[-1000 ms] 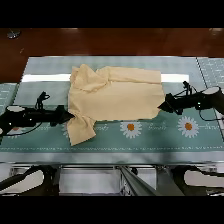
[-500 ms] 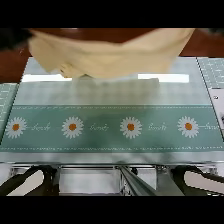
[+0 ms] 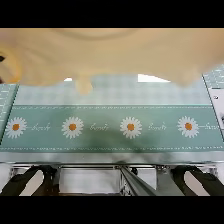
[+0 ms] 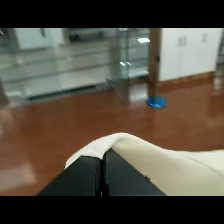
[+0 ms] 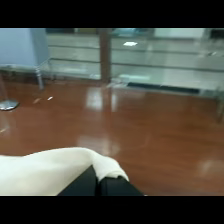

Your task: Fold the shirts.

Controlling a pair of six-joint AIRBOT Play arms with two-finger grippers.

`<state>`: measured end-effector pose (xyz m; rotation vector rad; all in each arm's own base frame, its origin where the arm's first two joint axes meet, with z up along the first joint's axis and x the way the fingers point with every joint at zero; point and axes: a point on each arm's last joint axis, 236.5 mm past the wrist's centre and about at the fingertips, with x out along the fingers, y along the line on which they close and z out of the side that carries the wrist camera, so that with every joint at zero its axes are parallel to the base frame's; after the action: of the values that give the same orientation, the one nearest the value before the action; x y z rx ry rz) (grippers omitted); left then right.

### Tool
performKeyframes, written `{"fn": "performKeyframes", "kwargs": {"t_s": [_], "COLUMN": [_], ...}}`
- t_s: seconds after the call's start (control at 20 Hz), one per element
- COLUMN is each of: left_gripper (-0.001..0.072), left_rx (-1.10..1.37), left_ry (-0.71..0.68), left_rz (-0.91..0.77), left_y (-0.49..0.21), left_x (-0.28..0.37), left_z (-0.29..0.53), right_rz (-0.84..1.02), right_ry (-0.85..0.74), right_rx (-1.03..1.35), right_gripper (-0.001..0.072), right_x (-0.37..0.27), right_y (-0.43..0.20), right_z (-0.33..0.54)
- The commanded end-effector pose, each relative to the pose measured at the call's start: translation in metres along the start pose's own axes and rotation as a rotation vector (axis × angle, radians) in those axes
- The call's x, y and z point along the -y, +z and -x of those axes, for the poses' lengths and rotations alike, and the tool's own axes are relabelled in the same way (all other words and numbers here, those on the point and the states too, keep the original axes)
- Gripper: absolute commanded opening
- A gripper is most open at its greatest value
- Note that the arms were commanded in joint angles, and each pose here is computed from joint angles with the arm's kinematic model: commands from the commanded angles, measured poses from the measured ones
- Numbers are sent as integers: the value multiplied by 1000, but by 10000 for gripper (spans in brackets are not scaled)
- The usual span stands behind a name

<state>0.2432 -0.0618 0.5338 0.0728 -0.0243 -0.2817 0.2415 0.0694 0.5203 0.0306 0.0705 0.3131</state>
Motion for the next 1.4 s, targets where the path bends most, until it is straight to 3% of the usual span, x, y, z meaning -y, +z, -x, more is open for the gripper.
{"fn": "performKeyframes", "kwargs": {"t_s": [0.0, 0.3, 0.7, 1.05, 1.35], "left_gripper": [23, 23, 24, 24, 24], "left_rx": [86, -85, -534, -671, -699], "left_ry": [135, 108, -115, -82, -38], "left_rz": [-98, -44, 298, 466, 541], "left_y": [24, -37, -236, -383, -459], "left_x": [6, 8, -17, -44, -44], "left_z": [65, 57, -83, -225, -301], "right_rz": [69, 48, -213, -413, -677], "right_ry": [-86, -82, -47, -112, -39], "right_rx": [44, -80, -565, -719, -716], "right_gripper": [27, 27, 27, 27, 27], "right_x": [-17, -20, 51, 139, 169], "right_y": [3, -35, -229, -361, -427], "right_z": [66, 72, -58, -201, -319]}}
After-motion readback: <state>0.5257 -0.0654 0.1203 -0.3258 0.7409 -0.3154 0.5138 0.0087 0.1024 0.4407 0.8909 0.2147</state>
